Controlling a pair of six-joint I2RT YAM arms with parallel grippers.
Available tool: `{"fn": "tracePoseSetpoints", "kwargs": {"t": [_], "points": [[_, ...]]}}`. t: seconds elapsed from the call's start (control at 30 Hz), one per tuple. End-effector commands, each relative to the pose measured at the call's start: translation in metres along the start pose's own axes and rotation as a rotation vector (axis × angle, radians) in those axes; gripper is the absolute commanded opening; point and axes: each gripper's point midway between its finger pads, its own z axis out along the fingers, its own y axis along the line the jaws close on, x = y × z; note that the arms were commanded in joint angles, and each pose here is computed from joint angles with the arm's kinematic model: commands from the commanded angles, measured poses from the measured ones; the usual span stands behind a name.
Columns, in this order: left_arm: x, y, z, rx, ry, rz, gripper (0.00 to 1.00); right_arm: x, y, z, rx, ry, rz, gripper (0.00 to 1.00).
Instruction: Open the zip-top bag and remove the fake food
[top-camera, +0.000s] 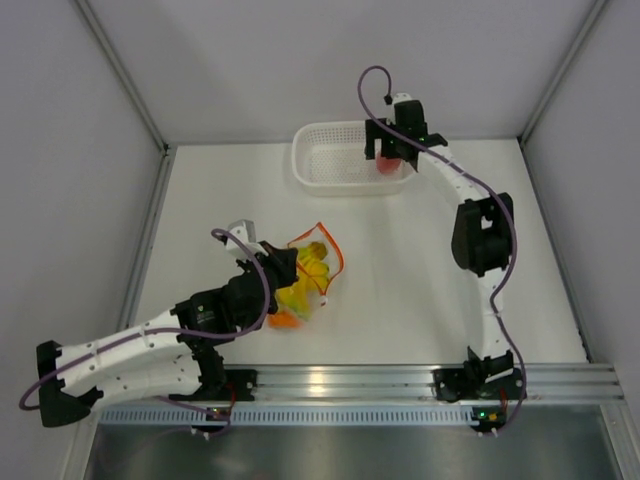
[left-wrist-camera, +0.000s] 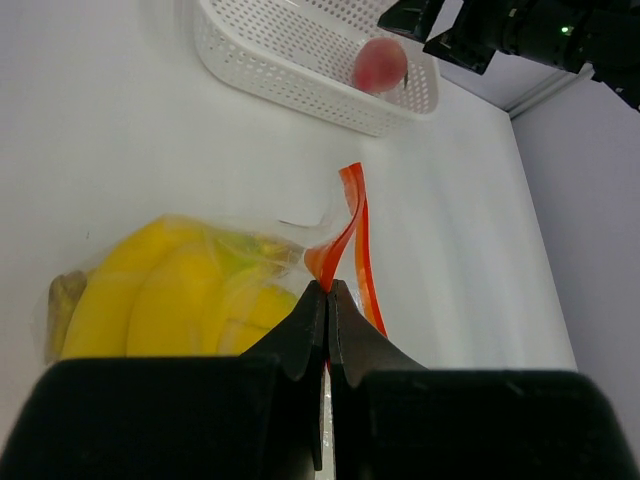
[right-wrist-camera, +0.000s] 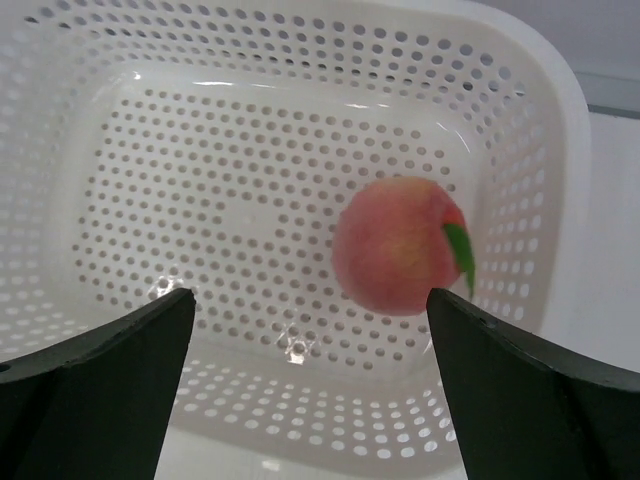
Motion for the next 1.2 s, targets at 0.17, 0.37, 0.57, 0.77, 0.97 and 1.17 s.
{"fn": "tracePoseSetpoints", "kwargs": {"t": [0.17, 0.37, 0.57, 0.77, 0.97, 1.17], "points": [[-0.020, -0.010, 0.008, -0.015, -0.082, -0.045, 0.00, -0.097, 0.066, -0.140, -0.454, -0.279, 0.098, 0.81], [-0.022, -0.007, 0.010, -0.034, -0.094, -0.060, 0.00, -0.028, 0.123, -0.225, -0.580, -0.275, 0.014, 0.65], [-0.017, -0.012, 0.012, -0.016, -0.066, -0.051, 0.00, 0.052, 0.193, -0.293, -0.754, -0.300, -0.200, 0.56], [-0.017, -0.023, 0.009, 0.029, -0.034, -0.053, 0.00, 0.084, 0.229, -0.309, -0.833, -0.258, -0.220, 0.41], [-0.010, -0.030, 0.007, 0.070, 0.010, -0.050, 0.00, 0.098, 0.252, -0.295, -0.771, -0.202, -0.183, 0.39], [-0.002, -0.035, 0.003, 0.111, 0.057, -0.047, 0.00, 0.122, 0.267, -0.281, -0.816, -0.223, -0.348, 0.41]]}}
